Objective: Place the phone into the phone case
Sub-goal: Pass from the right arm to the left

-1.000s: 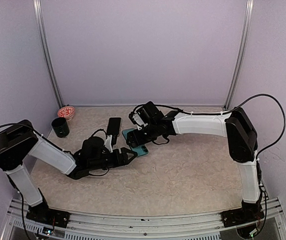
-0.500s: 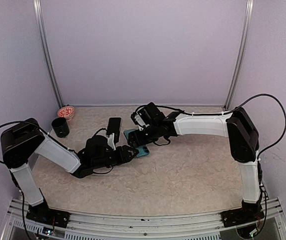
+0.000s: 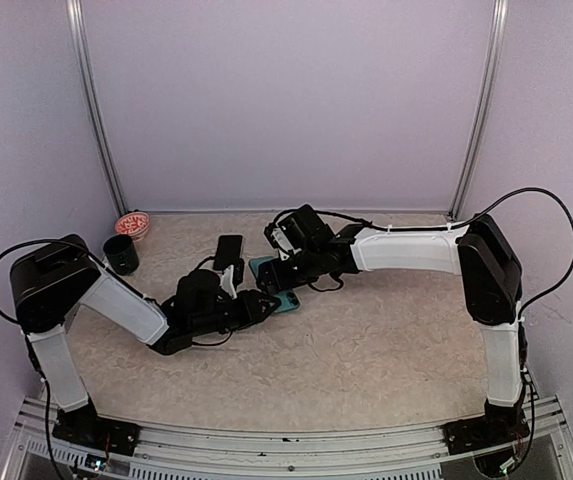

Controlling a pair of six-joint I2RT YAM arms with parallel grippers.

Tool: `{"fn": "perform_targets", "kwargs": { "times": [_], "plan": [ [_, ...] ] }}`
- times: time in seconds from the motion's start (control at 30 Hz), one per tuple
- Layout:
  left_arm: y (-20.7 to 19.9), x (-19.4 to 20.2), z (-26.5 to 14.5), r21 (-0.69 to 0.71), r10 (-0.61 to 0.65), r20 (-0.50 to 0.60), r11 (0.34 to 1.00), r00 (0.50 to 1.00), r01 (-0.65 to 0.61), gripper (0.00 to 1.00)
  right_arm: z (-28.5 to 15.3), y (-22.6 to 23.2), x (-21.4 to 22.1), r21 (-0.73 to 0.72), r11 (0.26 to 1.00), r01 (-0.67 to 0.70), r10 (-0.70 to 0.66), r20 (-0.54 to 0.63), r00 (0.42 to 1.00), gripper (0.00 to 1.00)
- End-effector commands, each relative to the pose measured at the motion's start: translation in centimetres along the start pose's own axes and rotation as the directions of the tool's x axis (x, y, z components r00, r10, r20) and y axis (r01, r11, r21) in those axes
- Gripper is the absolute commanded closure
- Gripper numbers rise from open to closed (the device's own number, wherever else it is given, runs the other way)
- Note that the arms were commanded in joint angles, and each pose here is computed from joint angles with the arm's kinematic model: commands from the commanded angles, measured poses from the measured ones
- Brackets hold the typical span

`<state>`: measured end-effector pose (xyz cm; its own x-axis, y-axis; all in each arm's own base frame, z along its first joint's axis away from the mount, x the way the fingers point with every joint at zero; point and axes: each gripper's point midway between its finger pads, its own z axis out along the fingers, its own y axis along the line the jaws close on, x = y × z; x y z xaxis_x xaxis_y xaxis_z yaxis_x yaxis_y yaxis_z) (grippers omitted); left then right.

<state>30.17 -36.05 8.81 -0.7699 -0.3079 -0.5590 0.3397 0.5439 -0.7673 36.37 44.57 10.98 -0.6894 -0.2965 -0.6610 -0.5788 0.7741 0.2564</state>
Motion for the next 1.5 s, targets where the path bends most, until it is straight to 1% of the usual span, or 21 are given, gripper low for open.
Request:
{"fn": "perform_targets", "kwargs": {
  "times": [0.0, 0.23, 0.43, 0.6, 0.7, 0.77, 0.8, 0.83, 0.87, 1.03, 1.1, 1.2, 1.3, 1.37, 1.47],
  "plan": [
    [-1.5, -0.7, 0.4, 0.061, 0.000, 0.022, 0.998, 1.000, -0.001, 0.69, -2.3, 0.6, -3.1, -0.022, 1.000, -0.014, 0.016, 0.100, 0.995, 0.22],
    [-1.5, -0.8, 0.6, 0.072, -0.019, 0.010, 0.997, 1.000, 0.018, 0.83, -2.4, 0.5, -3.0, -0.024, 0.999, -0.024, 0.027, 0.108, 0.994, 0.22],
    [-0.9, -0.8, 0.6, 0.054, -0.045, 0.010, 0.998, 0.999, 0.045, 0.89, -2.6, 0.6, -3.0, -0.028, 0.999, -0.028, 0.031, 0.117, 0.993, 0.22],
    [-0.5, -0.9, 0.6, 0.042, -0.044, 0.012, 0.998, 0.999, 0.044, 0.99, -2.6, 0.5, -2.8, -0.029, 0.999, -0.033, 0.036, 0.118, 0.992, 0.22],
    [-0.3, -0.8, 0.7, 0.034, -0.036, 0.005, 0.999, 0.999, 0.036, 1.00, -2.9, 0.5, -2.7, -0.030, 0.999, -0.036, 0.039, 0.120, 0.992, 0.20],
    [-0.2, -0.8, 0.7, 0.028, -0.024, 0.003, 0.999, 1.000, 0.024, 1.00, -3.1, 0.5, -2.8, -0.033, 0.999, -0.037, 0.041, 0.126, 0.991, 0.18],
    [-0.1, -0.7, 0.7, 0.023, -0.017, 0.000, 1.000, 1.000, 0.017, 1.00, -3.3, 0.5, -2.8, -0.033, 0.999, -0.038, 0.042, 0.125, 0.991, 0.15],
    [0.0, -0.6, 0.6, 0.013, -0.006, -0.002, 1.000, 1.000, 0.007, 1.00, -3.5, 0.5, -2.8, -0.034, 0.999, -0.038, 0.042, 0.128, 0.991, 0.05],
    [0.1, -0.7, 0.6, 0.004, 0.006, 0.000, 1.000, 1.000, -0.006, 1.00, -3.7, 0.5, -2.9, -0.035, 0.999, -0.038, 0.042, 0.131, 0.990, 0.01],
    [1.0, -0.9, 0.0, -0.068, 0.090, 0.013, 0.994, 0.996, -0.089, 1.00, -4.8, 0.7, -3.4, -0.037, 0.999, -0.032, 0.037, 0.140, 0.990, 0.00],
    [1.1, -1.6, -0.5, -0.102, 0.142, 0.031, 0.985, 0.989, -0.139, 1.00, -5.7, 0.4, -3.9, -0.017, 0.999, -0.034, 0.037, 0.156, 0.987, 0.01],
    [1.3, -2.7, -1.2, -0.183, 0.256, 0.057, 0.953, 0.965, -0.242, 1.00, -7.1, 0.5, -4.4, -0.022, 0.999, -0.038, 0.041, 0.175, 0.984, 0.01],
    [0.6, -3.7, -2.0, -0.245, 0.363, 0.077, 0.910, 0.929, -0.335, 1.00, -8.6, 0.6, -4.8, -0.036, 0.998, -0.054, 0.060, 0.197, 0.979, 0.00],
    [0.3, -4.4, -2.4, -0.281, 0.414, 0.086, 0.882, 0.906, -0.377, 1.00, -9.6, 0.8, -5.0, -0.068, 0.996, -0.066, 0.079, 0.210, 0.975, 0.01],
    [-0.1, -5.0, -3.0, -0.320, 0.467, 0.095, 0.850, 0.879, -0.418, 1.00, -10.8, 1.2, -5.0, -0.157, 0.983, -0.095, 0.125, 0.199, 0.972, 0.01]
  ]
}}
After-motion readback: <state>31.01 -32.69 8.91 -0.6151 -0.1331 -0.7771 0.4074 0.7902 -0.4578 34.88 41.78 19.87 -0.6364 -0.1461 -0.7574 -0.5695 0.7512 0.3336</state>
